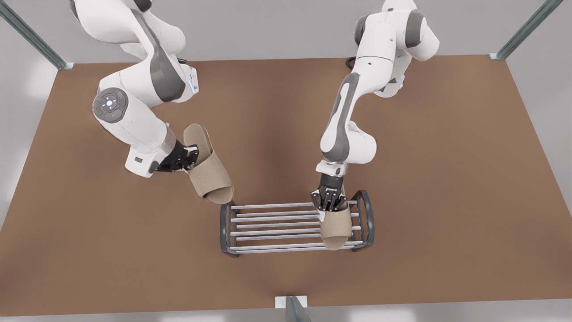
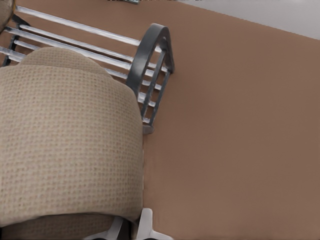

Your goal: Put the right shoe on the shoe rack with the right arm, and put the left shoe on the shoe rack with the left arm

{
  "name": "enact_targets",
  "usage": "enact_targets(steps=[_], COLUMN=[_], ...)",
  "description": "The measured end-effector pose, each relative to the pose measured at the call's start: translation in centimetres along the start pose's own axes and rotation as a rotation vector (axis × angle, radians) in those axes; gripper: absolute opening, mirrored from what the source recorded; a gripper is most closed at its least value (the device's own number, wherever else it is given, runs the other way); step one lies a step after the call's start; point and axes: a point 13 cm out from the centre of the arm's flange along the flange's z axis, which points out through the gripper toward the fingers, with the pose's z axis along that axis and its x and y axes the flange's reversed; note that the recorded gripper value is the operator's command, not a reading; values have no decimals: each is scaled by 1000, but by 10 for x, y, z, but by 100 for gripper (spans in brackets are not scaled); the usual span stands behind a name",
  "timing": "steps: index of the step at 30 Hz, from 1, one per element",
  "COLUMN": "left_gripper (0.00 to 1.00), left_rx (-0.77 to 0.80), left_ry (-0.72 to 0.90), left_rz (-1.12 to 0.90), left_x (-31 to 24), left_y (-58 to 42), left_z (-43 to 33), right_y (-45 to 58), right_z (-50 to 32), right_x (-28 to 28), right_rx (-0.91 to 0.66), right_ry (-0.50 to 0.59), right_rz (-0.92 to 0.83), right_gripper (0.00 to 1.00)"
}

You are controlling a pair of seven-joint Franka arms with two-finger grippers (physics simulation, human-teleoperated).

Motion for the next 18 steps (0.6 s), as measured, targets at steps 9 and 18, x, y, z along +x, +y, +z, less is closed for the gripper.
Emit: enact_targets(steps=[9, 18], left_gripper=[100, 100], left_rx=[-22, -17], left_ry=[-13, -22], left_rz=[-7, -7], left_x=[4, -4], left_y=[10, 8], left_z=[13, 11], right_y=[81, 112], right_z=[58, 103], right_x=[-75, -112], right_rx=[179, 204], right_ry=[-74, -187], right_rz=[116, 262], right_gripper=[21, 21])
